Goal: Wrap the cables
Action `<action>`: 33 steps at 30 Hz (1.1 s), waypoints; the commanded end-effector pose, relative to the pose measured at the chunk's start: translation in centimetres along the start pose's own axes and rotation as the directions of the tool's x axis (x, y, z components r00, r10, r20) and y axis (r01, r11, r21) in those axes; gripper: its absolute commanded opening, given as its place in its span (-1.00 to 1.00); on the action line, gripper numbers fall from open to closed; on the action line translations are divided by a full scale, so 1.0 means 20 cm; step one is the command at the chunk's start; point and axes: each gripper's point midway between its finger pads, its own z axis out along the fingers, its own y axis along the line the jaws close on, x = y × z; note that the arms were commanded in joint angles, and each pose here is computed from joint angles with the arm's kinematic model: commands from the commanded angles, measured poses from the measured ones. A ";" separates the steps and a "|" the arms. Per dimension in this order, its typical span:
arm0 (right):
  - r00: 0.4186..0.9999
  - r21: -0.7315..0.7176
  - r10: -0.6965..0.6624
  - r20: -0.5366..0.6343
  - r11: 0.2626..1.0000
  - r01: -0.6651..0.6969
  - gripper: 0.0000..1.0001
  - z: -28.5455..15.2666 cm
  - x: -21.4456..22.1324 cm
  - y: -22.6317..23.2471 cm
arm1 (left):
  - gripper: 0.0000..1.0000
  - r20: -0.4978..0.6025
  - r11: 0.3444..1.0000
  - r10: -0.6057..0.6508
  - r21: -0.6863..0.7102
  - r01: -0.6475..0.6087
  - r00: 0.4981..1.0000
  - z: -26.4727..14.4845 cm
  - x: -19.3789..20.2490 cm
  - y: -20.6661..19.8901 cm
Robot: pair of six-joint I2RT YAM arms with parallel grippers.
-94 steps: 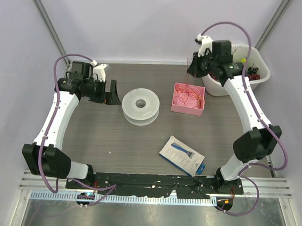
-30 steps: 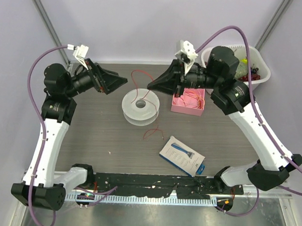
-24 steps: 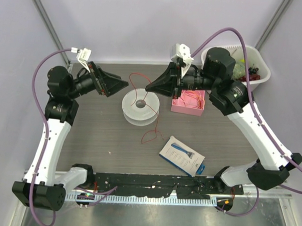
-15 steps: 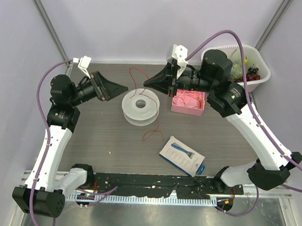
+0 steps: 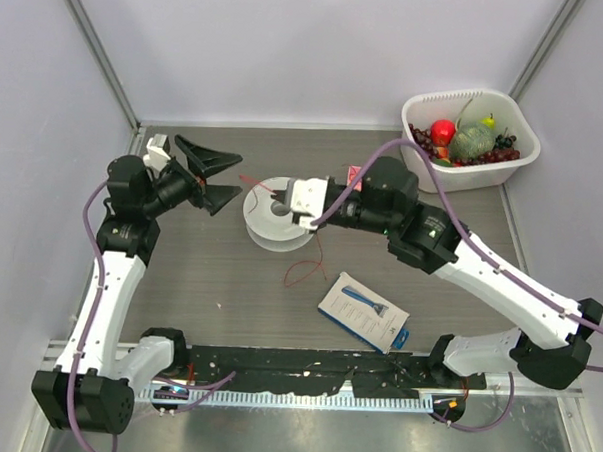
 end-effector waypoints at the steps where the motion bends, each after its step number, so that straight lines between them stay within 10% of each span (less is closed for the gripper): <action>1: 0.970 0.105 -0.245 -0.005 0.964 0.244 -0.99 -0.01 -0.07 -0.06 | 0.99 0.010 0.971 -0.238 -0.015 0.238 0.971 0.01 -0.03 -0.01; 33: 0.852 0.074 -0.464 -0.243 0.867 0.493 -0.99 0.23 0.25 0.10 | 0.99 -0.139 0.887 -0.458 -0.144 0.440 0.878 -0.04 0.11 0.19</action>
